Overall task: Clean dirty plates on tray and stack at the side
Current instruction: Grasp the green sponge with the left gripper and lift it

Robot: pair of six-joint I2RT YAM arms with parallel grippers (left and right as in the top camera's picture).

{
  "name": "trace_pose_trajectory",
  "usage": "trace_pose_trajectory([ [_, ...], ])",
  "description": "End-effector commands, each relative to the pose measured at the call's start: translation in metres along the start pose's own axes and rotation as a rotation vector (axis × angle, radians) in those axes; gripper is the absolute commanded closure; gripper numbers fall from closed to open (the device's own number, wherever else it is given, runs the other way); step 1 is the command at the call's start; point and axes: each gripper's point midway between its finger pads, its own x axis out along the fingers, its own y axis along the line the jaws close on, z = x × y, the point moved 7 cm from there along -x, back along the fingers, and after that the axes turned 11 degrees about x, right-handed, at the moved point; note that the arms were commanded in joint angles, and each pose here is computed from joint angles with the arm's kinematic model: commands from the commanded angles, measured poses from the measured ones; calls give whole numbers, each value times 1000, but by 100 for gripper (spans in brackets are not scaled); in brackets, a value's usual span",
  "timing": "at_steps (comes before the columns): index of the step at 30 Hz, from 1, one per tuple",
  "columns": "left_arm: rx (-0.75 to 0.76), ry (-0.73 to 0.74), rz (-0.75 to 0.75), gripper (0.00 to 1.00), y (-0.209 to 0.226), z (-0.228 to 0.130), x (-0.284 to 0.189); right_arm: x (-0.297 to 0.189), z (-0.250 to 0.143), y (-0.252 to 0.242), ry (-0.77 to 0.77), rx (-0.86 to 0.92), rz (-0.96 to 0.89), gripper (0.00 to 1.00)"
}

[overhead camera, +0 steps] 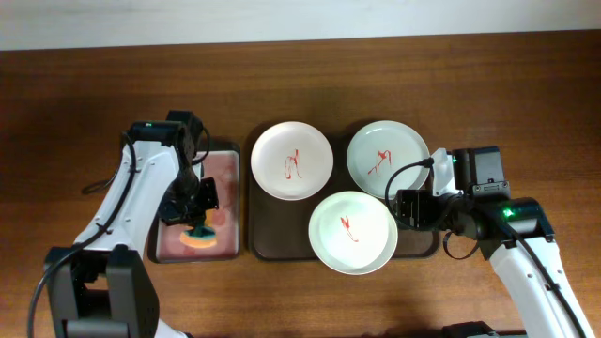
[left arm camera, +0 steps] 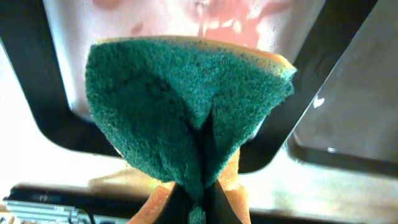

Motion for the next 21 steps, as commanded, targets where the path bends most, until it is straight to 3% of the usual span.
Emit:
trace_pose_trajectory([
  [1,-3,32,-33,100,-4,-7,-7,-5,4,2,-14,7,12,1],
  [14,-3,24,-35,100,-5,-5,-7,-5,4,2,-11,8,12,1],
  [17,2,-78,-45,100,-6,13,-7,-3,3,2,0,11,8,1],
  [21,12,-327,-56,100,-10,55,-14,15,-1,0,105,32,5,1],
])
